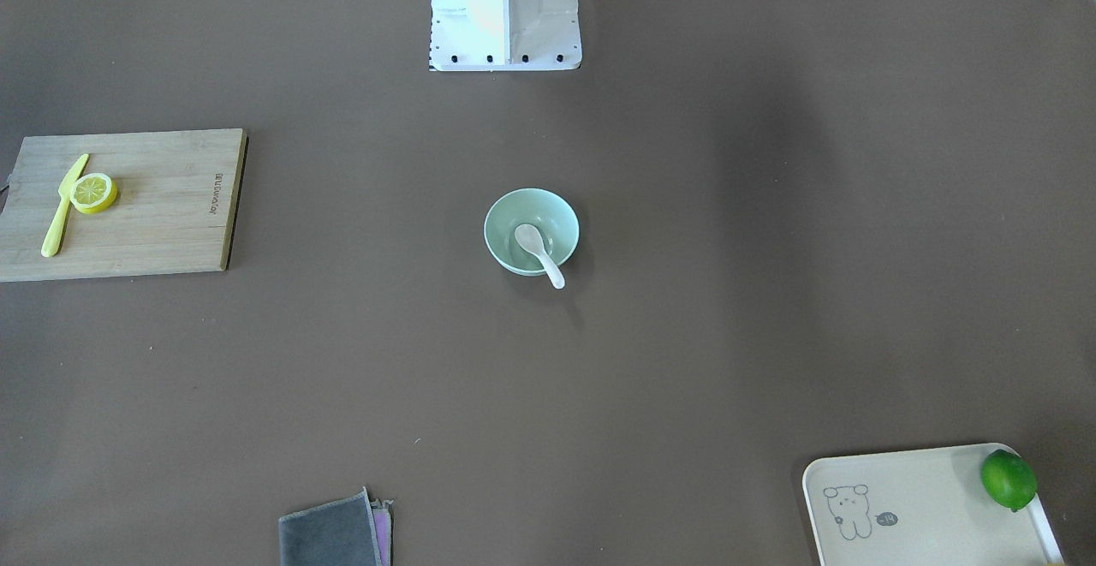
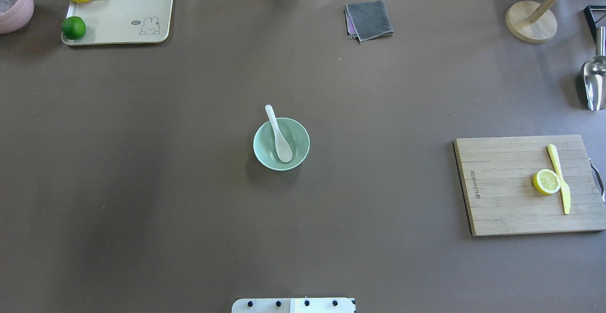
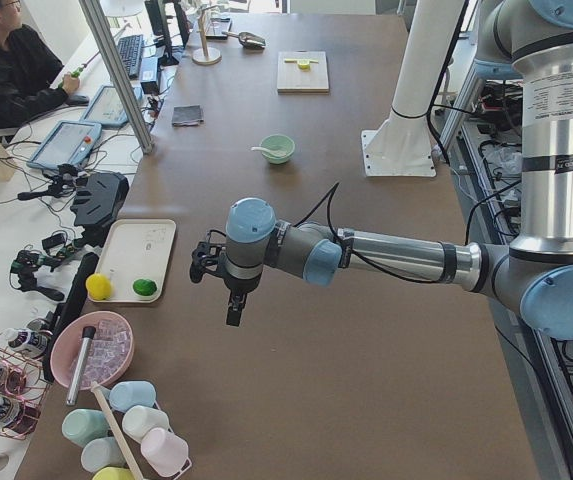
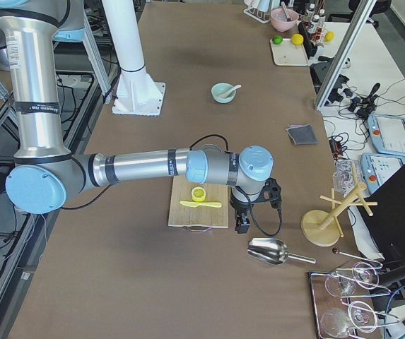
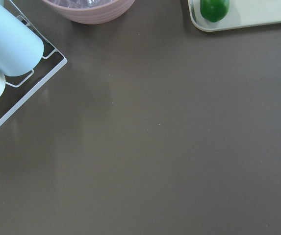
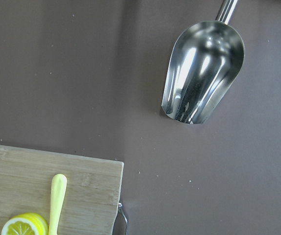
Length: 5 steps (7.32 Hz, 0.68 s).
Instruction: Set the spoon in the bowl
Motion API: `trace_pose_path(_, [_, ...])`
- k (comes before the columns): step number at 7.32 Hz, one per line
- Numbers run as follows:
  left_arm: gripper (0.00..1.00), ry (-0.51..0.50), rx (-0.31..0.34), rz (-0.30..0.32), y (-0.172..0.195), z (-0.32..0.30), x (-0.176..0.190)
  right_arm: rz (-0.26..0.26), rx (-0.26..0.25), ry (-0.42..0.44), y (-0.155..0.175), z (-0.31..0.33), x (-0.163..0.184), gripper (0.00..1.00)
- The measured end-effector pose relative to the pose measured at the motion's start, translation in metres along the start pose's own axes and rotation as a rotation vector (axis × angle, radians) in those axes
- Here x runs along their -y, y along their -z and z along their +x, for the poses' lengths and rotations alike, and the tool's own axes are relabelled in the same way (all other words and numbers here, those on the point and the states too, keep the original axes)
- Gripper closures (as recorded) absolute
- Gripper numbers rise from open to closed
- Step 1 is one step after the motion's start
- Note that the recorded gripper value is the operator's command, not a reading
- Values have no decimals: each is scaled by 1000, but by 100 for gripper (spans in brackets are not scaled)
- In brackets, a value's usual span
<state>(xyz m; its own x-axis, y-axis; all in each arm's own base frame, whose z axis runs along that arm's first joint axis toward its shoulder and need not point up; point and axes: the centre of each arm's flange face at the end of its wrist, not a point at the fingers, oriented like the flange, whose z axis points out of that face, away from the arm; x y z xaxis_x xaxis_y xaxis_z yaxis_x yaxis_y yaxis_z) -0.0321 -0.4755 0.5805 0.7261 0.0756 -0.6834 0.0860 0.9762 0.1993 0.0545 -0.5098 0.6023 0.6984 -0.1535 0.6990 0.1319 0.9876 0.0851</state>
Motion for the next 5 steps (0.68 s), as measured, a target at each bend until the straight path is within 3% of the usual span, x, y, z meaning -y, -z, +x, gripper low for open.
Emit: trace_pose_path(5, [2,5,5,-3,-1,-2,0,6,-1,4,3,-3,4,0])
